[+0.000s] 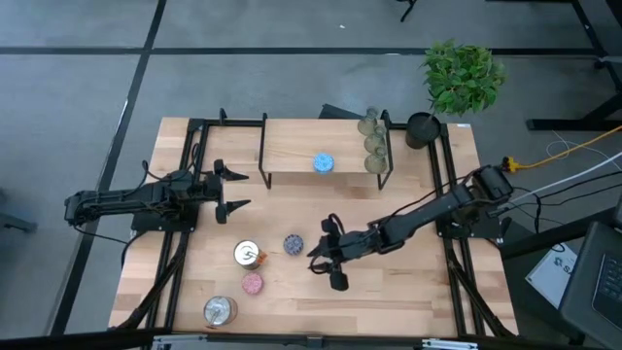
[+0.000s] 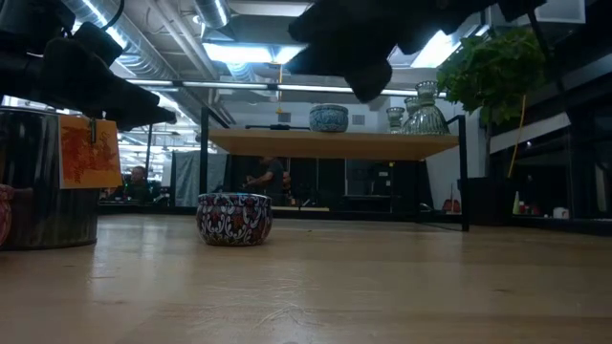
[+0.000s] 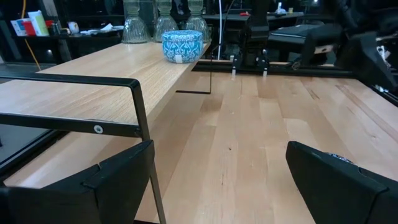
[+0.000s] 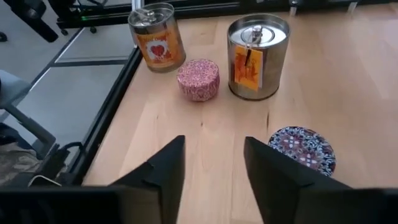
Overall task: Pick & Place candle stick holders
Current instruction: Put the patterned red scented candle on the shelf aligned with the patterned blue scented candle
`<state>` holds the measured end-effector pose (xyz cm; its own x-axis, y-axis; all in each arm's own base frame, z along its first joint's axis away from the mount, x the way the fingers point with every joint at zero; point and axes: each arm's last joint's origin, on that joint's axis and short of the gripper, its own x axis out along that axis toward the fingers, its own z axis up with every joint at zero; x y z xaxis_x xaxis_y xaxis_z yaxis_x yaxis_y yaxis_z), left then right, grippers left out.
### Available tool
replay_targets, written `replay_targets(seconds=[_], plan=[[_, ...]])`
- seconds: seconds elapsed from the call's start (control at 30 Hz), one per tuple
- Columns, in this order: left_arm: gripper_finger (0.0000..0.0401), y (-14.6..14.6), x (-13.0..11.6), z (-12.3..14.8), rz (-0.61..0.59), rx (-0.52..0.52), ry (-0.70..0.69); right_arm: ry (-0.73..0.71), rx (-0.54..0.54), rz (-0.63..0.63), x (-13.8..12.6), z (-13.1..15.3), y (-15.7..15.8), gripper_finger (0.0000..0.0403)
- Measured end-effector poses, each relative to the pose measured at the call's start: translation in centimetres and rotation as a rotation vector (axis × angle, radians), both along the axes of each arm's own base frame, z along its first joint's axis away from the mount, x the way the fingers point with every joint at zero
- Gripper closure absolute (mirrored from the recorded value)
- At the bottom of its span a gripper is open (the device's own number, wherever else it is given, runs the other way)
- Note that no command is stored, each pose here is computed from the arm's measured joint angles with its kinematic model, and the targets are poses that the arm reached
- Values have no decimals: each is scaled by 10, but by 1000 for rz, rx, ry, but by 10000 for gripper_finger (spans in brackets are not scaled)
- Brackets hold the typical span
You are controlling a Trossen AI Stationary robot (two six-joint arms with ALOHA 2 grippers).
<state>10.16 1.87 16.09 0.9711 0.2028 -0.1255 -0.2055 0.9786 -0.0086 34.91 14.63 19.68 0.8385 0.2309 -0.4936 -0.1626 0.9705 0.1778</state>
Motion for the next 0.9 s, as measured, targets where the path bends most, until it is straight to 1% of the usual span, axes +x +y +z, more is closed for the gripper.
replay_targets(seconds=[0.13, 0.37, 0.5, 0.7, 0.9], plan=[[38, 0, 0, 0, 0, 0, 0, 10, 0, -11, 3, -7, -2, 203], [38, 0, 0, 0, 0, 0, 0, -2, 5, -120, 11, -15, -9, 152], [38, 0, 0, 0, 0, 0, 0, -40, 31, -125, 15, -17, -7, 127], [38, 0, 0, 0, 0, 0, 0, -95, 57, -124, 20, -19, -5, 107], [38, 0, 0, 0, 0, 0, 0, -97, 58, -123, 22, -26, -4, 97]])
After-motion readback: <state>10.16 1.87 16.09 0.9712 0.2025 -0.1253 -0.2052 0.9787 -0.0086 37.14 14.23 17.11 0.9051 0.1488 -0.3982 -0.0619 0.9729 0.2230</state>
